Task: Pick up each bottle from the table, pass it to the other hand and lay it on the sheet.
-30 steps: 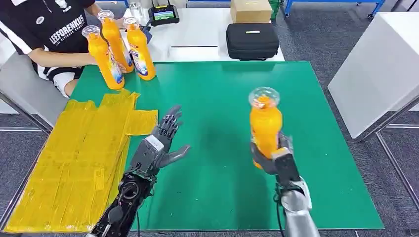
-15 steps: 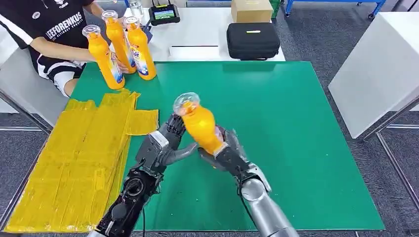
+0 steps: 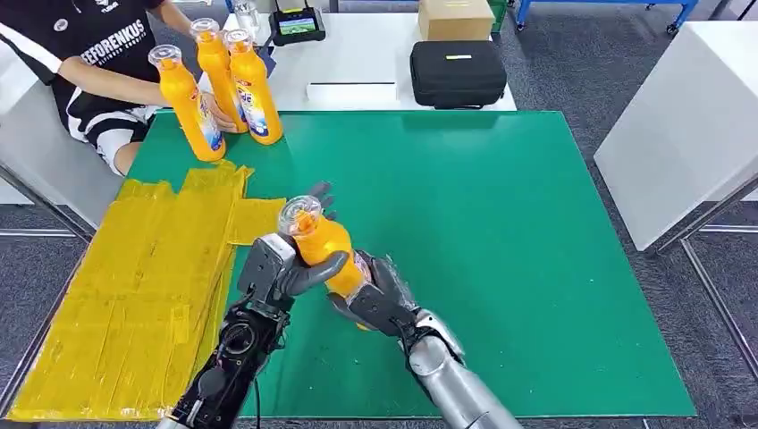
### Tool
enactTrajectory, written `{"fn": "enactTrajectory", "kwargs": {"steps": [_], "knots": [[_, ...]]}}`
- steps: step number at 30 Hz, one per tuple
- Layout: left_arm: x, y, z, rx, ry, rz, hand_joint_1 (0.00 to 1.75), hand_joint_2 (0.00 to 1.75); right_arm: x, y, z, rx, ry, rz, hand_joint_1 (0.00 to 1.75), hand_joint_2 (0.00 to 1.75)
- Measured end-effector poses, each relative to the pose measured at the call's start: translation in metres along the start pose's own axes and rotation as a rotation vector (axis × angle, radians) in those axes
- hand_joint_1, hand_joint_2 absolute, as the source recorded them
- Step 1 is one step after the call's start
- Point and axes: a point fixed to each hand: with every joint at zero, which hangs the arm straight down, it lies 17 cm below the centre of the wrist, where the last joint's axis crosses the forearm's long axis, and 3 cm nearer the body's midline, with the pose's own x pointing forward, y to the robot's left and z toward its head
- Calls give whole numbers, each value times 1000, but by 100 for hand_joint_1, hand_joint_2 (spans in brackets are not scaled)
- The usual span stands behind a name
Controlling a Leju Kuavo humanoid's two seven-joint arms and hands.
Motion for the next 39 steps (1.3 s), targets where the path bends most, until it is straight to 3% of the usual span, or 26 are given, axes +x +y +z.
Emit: {"fn": "enactTrajectory", "kwargs": {"steps": [3, 4, 5, 6, 8, 9, 39], "knots": [[-1, 3, 1, 8, 3, 2, 0, 175, -2, 5, 1, 14, 4, 1, 175, 175], [-2, 4, 1, 14, 4, 5, 10, 175, -2, 6, 1, 17, 5, 0, 175, 175], [-3, 6, 1, 21, 6, 10, 124, 175, -2, 8, 1, 20, 6, -1, 175, 175], [-4, 7, 1, 26, 7, 11, 162, 175, -2, 10, 1, 22, 10, -3, 175, 175], [-4, 9, 2, 33, 4, 19, 162, 175, -3, 10, 1, 18, 14, -7, 175, 175], [-3, 10, 2, 36, 1, 23, 175, 175, -4, 9, 0, 13, 16, -6, 175, 175], [7, 11, -11, 28, -26, 34, 175, 175, -4, -22, -2, -75, 9, 4, 175, 175]]}}
